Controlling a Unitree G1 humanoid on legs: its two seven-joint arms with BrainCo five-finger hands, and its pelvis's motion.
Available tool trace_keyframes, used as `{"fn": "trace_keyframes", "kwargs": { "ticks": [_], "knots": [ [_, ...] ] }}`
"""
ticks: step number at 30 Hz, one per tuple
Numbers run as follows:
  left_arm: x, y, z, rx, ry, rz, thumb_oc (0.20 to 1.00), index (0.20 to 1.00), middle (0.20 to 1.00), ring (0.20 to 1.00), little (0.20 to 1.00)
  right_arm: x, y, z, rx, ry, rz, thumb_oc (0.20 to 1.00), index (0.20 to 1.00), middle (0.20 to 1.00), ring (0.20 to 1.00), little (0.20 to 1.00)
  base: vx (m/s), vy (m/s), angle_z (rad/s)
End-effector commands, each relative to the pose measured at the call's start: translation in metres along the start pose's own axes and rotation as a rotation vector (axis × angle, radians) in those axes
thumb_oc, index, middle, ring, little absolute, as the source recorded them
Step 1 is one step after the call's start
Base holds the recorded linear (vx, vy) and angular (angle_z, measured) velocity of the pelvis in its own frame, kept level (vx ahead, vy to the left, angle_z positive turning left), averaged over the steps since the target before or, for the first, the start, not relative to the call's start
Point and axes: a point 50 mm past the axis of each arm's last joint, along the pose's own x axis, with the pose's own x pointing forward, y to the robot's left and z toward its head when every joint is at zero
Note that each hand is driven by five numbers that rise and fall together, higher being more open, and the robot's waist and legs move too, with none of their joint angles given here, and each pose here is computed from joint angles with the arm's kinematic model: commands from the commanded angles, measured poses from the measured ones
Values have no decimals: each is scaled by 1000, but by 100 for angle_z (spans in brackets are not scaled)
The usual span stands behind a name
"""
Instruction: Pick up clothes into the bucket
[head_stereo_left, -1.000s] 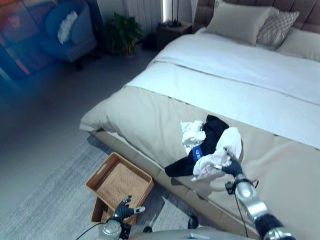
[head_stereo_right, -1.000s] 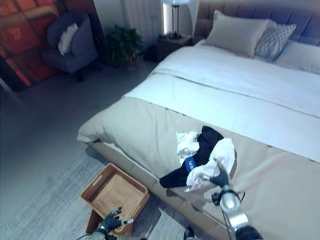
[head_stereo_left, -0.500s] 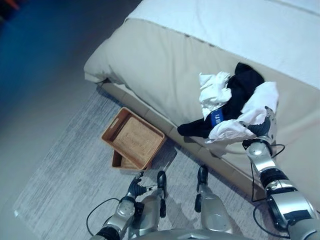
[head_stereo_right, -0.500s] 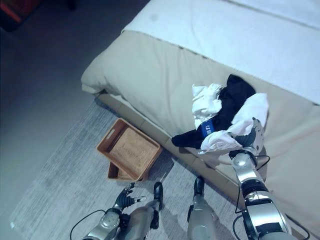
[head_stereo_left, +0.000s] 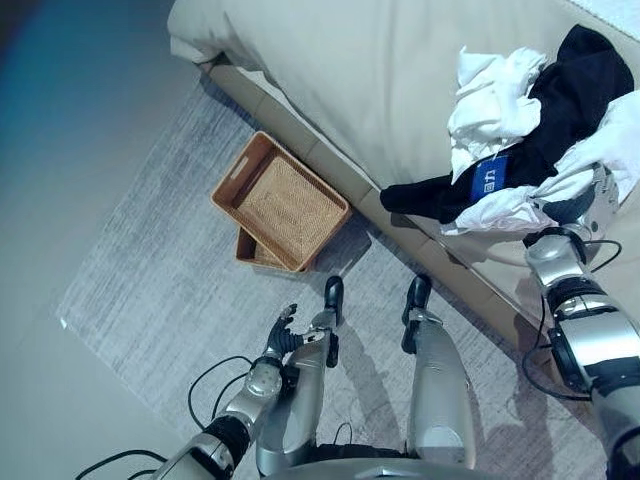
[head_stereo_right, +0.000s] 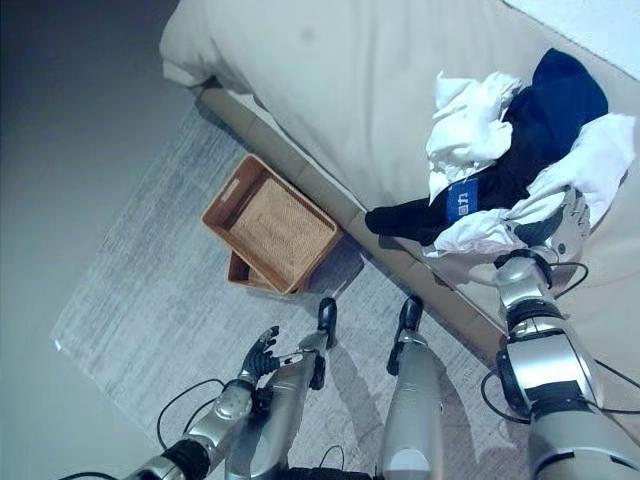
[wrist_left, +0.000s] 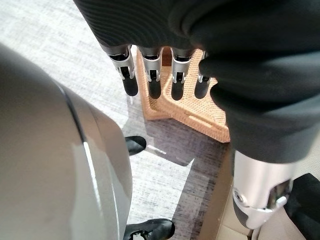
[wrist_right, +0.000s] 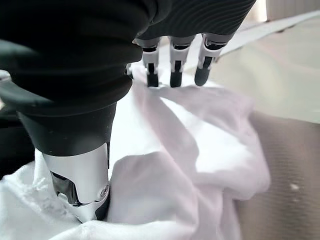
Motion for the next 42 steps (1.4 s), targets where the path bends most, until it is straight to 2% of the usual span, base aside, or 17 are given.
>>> {"fn": "trace_keyframes", "kwargs": {
  "ticks": [1,2,3,11,15,16,21,24,29,34,35,38,42],
  "knots": [
    [-4,0,-4,-46,7,17,1000,1000,1000,1000,1000,23,-30,-8,-32,58,-43,580,580,580,580,580,-1,-13,4],
    [-3,-2,-2,-48,6,12,1000,1000,1000,1000,1000,23,-30,-8,-31,61,-43,341,341,341,341,341,0,0,0],
    [-3,-2,-2,-48,6,12,1000,1000,1000,1000,1000,23,-30,-8,-31,61,-43,200,200,200,200,200,0,0,0],
    [1,-2,0,-29,9,12,1000,1000,1000,1000,1000,33,-40,9,14,14,-42,200,200,200,200,200,5,-11,4],
    [-1,1,-4,-21,15,16,1000,1000,1000,1000,1000,46,-63,17,10,-31,-102,200,200,200,200,200,0,0,0],
    [0,9,-5,-25,23,43,1000,1000,1000,1000,1000,54,-75,40,43,-97,-145,200,200,200,200,200,-4,-11,4],
    [-2,17,-15,-30,63,71,1000,1000,1000,1000,1000,60,-93,56,79,-156,-201,200,200,200,200,200,8,3,-5],
    [-8,27,-30,-10,120,88,1000,1000,1000,1000,1000,71,-122,69,107,-195,-276,200,200,200,200,200,26,7,-9],
    [-17,42,-47,-17,183,132,1000,1000,1000,1000,1000,76,-154,95,178,-289,-362,200,200,200,200,200,71,19,-17],
    [-24,50,-56,-30,206,148,1000,1000,1000,1000,1000,74,-169,115,223,-375,-389,200,200,200,200,200,90,28,-19],
    [-24,54,-51,-50,177,157,1000,1000,1000,1000,1000,73,-183,130,263,-428,-417,200,200,200,200,200,54,19,-10],
    [-24,56,-47,-79,149,159,1000,1000,1000,1000,1000,71,-187,136,269,-460,-419,200,200,200,200,200,97,8,-20],
    [-19,61,-19,-81,11,143,1000,1000,1000,1000,1000,58,-199,165,323,-601,-442,200,200,200,200,200,92,1,-11]
  ]
}}
